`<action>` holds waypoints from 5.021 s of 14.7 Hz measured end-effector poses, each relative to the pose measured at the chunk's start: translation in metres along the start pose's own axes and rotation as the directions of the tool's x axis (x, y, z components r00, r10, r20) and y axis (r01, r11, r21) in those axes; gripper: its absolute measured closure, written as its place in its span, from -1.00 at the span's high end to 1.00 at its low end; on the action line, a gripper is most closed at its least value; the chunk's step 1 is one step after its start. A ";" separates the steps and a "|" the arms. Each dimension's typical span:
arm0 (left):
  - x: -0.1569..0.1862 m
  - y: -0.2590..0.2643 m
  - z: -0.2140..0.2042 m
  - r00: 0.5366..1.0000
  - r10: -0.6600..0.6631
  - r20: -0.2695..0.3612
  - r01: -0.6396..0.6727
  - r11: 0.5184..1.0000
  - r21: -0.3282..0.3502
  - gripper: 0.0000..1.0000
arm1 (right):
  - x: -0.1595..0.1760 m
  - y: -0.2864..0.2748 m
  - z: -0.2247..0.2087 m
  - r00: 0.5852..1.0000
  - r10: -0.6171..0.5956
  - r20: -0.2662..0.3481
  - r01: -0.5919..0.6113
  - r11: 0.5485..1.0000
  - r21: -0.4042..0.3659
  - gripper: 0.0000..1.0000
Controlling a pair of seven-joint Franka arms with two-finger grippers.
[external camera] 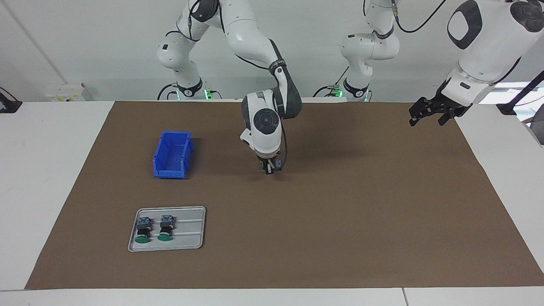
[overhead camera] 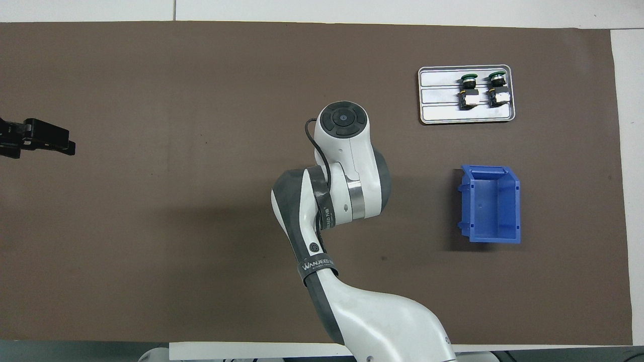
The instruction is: Place and press button with both arms
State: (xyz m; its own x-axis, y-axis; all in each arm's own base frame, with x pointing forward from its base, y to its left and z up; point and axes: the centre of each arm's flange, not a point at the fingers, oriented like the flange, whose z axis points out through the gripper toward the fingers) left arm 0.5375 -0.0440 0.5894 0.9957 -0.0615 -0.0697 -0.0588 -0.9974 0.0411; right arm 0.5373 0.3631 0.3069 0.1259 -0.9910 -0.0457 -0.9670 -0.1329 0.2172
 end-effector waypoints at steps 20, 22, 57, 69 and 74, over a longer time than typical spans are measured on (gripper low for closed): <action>0.001 0.136 0.054 0.083 -0.995 0.062 0.995 0.078 -0.069 1.00 | 0.327 0.001 -0.235 0.601 -0.799 0.012 0.783 0.592 0.192 0.64; 0.007 0.175 0.082 -0.029 -0.997 0.066 0.998 -0.033 -0.059 1.00 | 0.342 0.006 -0.246 0.567 -0.824 0.008 0.807 0.558 0.193 0.64; -0.057 0.453 0.312 -0.080 -0.994 0.075 0.996 -0.082 -0.021 0.60 | 0.333 0.130 -0.387 0.486 -0.874 -0.002 0.873 0.485 0.055 0.63; -0.060 0.453 0.315 -0.076 -0.993 0.085 0.996 -0.080 -0.037 -0.22 | 0.362 0.121 -0.343 0.277 -0.928 -0.249 0.957 0.291 -0.021 0.98; -0.040 0.446 0.274 -0.098 -0.986 0.135 0.990 -0.110 -0.084 -0.22 | 0.353 0.129 -0.342 0.266 -0.937 -0.226 0.960 0.280 -0.030 0.98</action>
State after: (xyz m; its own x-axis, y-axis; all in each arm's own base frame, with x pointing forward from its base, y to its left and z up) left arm 0.4514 -0.4965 0.3378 -0.0490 0.9845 -0.1685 0.9986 0.0515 0.0106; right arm 0.5322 -0.0096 0.6519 0.9897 -0.1429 0.0046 -0.1430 -0.9887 0.0458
